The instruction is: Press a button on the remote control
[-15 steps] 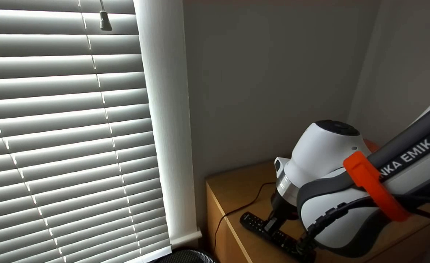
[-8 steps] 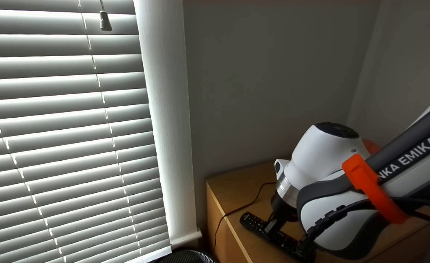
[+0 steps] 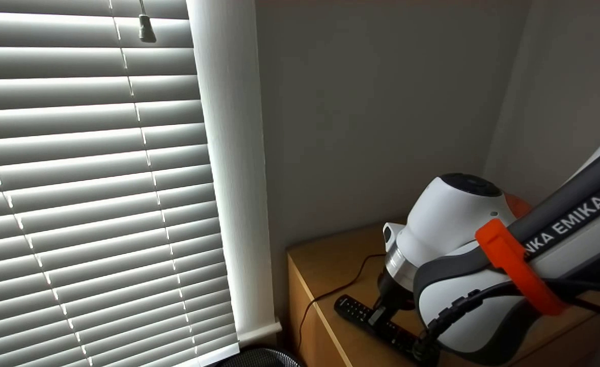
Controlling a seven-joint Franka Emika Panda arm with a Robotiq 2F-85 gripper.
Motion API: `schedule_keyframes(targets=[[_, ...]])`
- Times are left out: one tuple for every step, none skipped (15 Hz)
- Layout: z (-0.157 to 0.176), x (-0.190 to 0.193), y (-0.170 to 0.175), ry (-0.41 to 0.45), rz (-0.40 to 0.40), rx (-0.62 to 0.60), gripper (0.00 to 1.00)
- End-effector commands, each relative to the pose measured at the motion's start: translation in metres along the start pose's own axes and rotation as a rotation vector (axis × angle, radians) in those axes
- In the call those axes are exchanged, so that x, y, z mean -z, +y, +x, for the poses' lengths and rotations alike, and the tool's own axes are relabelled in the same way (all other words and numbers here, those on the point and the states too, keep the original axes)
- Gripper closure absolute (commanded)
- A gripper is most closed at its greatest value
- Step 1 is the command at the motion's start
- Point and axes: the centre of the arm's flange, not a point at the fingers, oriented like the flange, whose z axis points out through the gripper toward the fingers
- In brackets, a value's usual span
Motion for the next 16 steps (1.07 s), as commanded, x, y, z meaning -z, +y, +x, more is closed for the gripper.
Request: schedule_keyframes(targets=[[0.0015, -0.0049, 0.0019, 0.034, -0.011, 0.019, 1.00], [0.0022, -0.0040, 0.0022, 0.042, -0.013, 0.020, 1.00], [0.0029, -0.0028, 0.0025, 0.047, -0.014, 0.019, 1.00], [0.0033, -0.0023, 0.0028, 0.051, -0.015, 0.020, 1.00], [0.0034, -0.0021, 0.0031, 0.052, -0.016, 0.022, 1.00], [0.0029, -0.0027, 0.0032, 0.049, -0.016, 0.022, 1.00], [0.0019, -0.0033, 0.0027, 0.041, -0.011, 0.020, 1.00], [0.0015, -0.0034, 0.0026, 0.039, -0.008, 0.018, 1.00], [0.0012, -0.0034, 0.0025, 0.036, -0.007, 0.017, 1.00], [0.0008, -0.0036, 0.0026, 0.033, -0.006, 0.016, 1.00], [0.0004, -0.0038, 0.0027, 0.029, -0.005, 0.015, 1.00], [-0.0002, -0.0044, 0.0028, 0.025, -0.005, 0.014, 1.00], [-0.0007, -0.0048, 0.0029, 0.022, -0.003, 0.011, 1.00], [-0.0011, -0.0053, 0.0032, 0.020, -0.004, 0.011, 1.00], [-0.0013, -0.0058, 0.0035, 0.017, -0.004, 0.011, 1.00], [-0.0016, -0.0061, 0.0037, 0.014, -0.003, 0.010, 1.00]])
